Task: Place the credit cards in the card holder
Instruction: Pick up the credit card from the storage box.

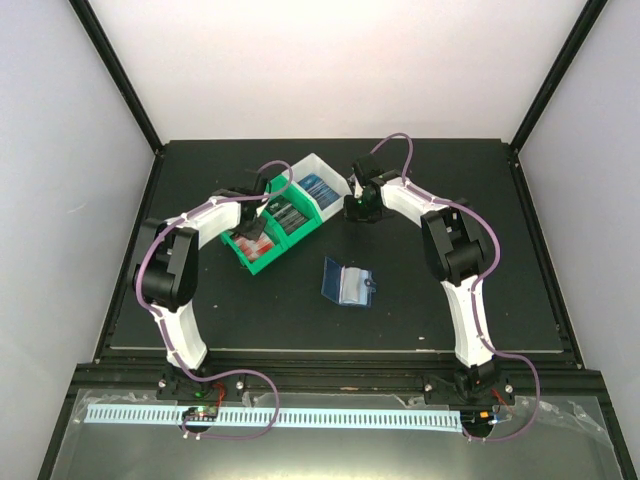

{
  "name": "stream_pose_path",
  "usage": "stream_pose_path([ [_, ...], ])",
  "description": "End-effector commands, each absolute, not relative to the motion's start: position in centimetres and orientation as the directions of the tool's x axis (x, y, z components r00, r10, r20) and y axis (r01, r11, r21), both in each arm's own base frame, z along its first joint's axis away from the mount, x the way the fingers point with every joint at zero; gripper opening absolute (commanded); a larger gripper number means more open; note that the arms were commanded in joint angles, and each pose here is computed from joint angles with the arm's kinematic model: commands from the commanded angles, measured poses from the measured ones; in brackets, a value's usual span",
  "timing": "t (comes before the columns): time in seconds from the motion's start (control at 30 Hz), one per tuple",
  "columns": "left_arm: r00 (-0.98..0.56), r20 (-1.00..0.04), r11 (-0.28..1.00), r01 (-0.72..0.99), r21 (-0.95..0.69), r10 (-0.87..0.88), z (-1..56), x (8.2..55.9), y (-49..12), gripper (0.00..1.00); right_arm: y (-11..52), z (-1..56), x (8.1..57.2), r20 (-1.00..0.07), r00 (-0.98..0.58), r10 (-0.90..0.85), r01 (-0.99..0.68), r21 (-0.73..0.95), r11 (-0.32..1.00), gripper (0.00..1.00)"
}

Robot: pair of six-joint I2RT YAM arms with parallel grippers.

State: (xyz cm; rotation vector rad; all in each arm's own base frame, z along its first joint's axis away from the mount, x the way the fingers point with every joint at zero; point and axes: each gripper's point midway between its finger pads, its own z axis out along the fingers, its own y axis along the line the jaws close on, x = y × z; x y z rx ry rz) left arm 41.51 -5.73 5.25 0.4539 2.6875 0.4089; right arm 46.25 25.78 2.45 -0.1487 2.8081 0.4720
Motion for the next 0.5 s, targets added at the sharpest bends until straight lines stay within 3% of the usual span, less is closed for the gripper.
stream_pose_path([
  [0.0,-0.875,-0.335,0.909,0.232,0.346,0.35,6.0,42.4,-5.6,0.24,25.8,4.0,46.5,-0.328,-0.944,-0.043,-0.151,0.312,0.938,0.43],
  [0.23,-0.851,-0.388,0.898,0.194,0.395,0.355,7.4,43.2,-4.9,0.2,25.9,4.0,46.5,-0.329,-0.944,-0.042,-0.152,0.316,0.936,0.43],
  [0.47,-0.836,-0.373,0.865,0.215,0.453,0.403,7.0,43.4,-4.2,0.2,25.9,3.9,46.4,-0.324,-0.945,-0.04,-0.149,0.317,0.937,0.43],
])
